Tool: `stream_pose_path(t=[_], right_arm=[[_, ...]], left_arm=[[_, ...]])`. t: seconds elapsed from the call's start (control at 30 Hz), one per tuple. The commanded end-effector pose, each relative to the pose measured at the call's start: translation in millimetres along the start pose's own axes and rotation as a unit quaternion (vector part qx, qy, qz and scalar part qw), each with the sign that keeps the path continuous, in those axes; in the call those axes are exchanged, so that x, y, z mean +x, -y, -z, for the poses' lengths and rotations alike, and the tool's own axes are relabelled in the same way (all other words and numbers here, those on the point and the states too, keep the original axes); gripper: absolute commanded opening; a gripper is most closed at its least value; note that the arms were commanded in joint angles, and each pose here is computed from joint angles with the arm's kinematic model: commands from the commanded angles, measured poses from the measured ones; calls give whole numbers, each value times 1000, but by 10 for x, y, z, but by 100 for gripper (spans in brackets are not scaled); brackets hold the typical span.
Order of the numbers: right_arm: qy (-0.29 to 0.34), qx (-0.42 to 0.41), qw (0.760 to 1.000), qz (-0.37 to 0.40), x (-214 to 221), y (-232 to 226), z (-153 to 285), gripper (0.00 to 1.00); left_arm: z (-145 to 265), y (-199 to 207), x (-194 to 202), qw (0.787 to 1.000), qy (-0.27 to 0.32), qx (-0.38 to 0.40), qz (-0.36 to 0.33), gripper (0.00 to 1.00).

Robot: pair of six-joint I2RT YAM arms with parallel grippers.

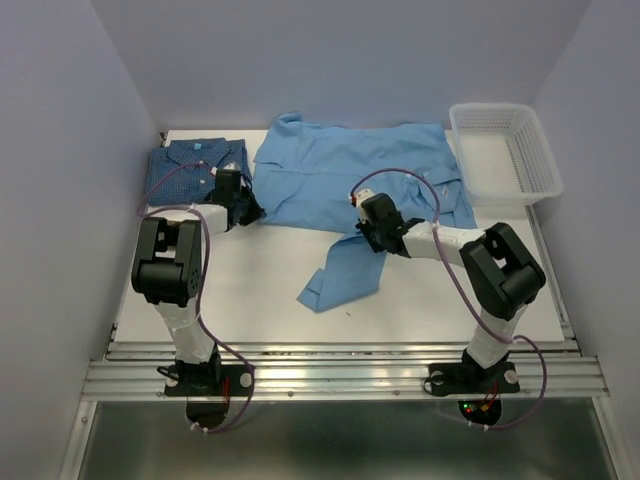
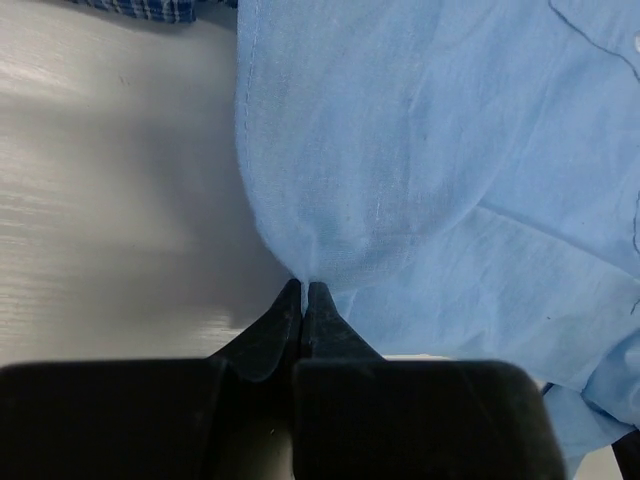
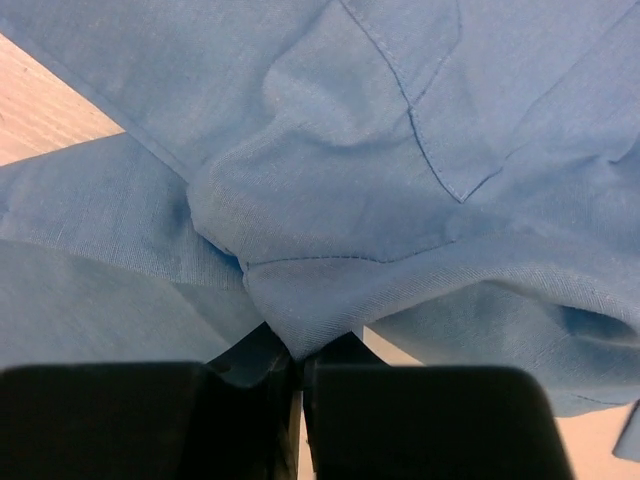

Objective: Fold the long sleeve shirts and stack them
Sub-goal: Flatten the shirt out

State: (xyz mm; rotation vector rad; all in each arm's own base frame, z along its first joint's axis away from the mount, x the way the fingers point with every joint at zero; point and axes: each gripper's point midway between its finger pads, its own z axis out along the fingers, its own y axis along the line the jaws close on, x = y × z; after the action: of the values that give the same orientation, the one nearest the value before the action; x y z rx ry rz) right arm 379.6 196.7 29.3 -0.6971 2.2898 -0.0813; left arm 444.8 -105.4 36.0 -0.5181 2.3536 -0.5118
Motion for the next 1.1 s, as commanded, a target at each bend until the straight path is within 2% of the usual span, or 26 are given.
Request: stream_pose_path(t=[0.0, 0.03, 0.13, 0.17, 0.2, 0.27, 0.3, 0.33, 0.37, 0.4, 0.43, 0.47, 0.53, 0.57, 0.6, 0.67, 0.7, 0.73, 0.77, 0.8, 0.83, 0.87, 0.97, 1.03, 1.07], right_arm=[[61, -1, 998, -31, -447, 136, 360, 1], [84, 0, 996, -38, -578, 181, 497, 1], [203, 23, 976, -82, -1174, 522, 1303, 1], [207, 35, 974, -83, -1206, 573, 1325, 1], [255, 56, 960, -99, -1406, 736, 1647, 1], [295, 118, 940, -121, -1543, 1044, 1975, 1], [319, 145, 928, -122, -1611, 1193, 2217, 1], [352, 187, 906, -141, -1741, 1398, 2460, 1], [365, 212, 895, -144, -1788, 1542, 2617, 1], [378, 234, 884, -145, -1843, 1648, 2780, 1], [410, 266, 860, -146, -1977, 1825, 3129, 1], [433, 286, 844, -135, -2068, 1926, 3374, 1], [478, 290, 820, -127, -2214, 2020, 3813, 1], [509, 294, 798, -131, -2330, 2109, 4186, 1], [523, 304, 787, -121, -2366, 2168, 4413, 1], [557, 311, 762, -112, -2435, 2255, 4865, 1], [580, 322, 739, -111, -2452, 2341, 5235, 1], [593, 326, 728, -107, -2450, 2373, 5427, 1], [609, 325, 718, -91, -2443, 2372, 5636, 1], [622, 323, 708, -87, -2409, 2403, 5899, 1], [630, 317, 704, -81, -2387, 2400, 6042, 1], [647, 300, 699, -59, -2377, 2341, 6220, 1], [687, 249, 682, -30, -2230, 2207, 6729, 1], [702, 222, 676, -29, -2102, 2150, 6936, 1], [716, 210, 665, -19, -2036, 2104, 7083, 1]], left_arm=[[435, 458, -520, 994, 83, 61, -36, 0], [526, 515, -584, 992, 96, 69, -38, 0], [965, 759, -833, 982, 148, 104, -44, 0], [1104, 838, -911, 978, 165, 116, -45, 0], [1393, 961, -1041, 969, 199, 135, -48, 0], [1717, 1055, -1223, 957, 248, 146, -40, 0], [2048, 1163, -1336, 944, 283, 164, -41, 0], [2232, 1224, -1405, 936, 304, 173, -43, 0], [2398, 1280, -1466, 929, 320, 181, -45, 0], [2770, 1414, -1578, 911, 355, 203, -47, 0], [2969, 1483, -1627, 902, 371, 216, -50, 0], [3364, 1622, -1711, 881, 403, 240, -60, 0], [3763, 1747, -1764, 859, 433, 264, -72, 0], [3951, 1792, -1782, 848, 447, 273, -78, 0], [4361, 1863, -1801, 824, 479, 291, -84, 0], [4791, 1921, -1803, 796, 513, 308, -94, 0], [5171, 1961, -1756, 770, 539, 324, -105, 0], [5355, 1969, -1736, 757, 553, 330, -108, 0], [5547, 2006, -1680, 743, 562, 344, -118, 0], [5862, 2037, -1591, 719, 579, 362, -131, 0], [6007, 2064, -1529, 708, 583, 375, -139, 0], [6251, 2143, -1385, 687, 582, 403, -164, 0], [6625, 2271, -1094, 656, 565, 458, -201, 0], [6764, 2292, -982, 645, 559, 478, -207, 0], [6884, 2285, -893, 638, 556, 491, -207, 0]])
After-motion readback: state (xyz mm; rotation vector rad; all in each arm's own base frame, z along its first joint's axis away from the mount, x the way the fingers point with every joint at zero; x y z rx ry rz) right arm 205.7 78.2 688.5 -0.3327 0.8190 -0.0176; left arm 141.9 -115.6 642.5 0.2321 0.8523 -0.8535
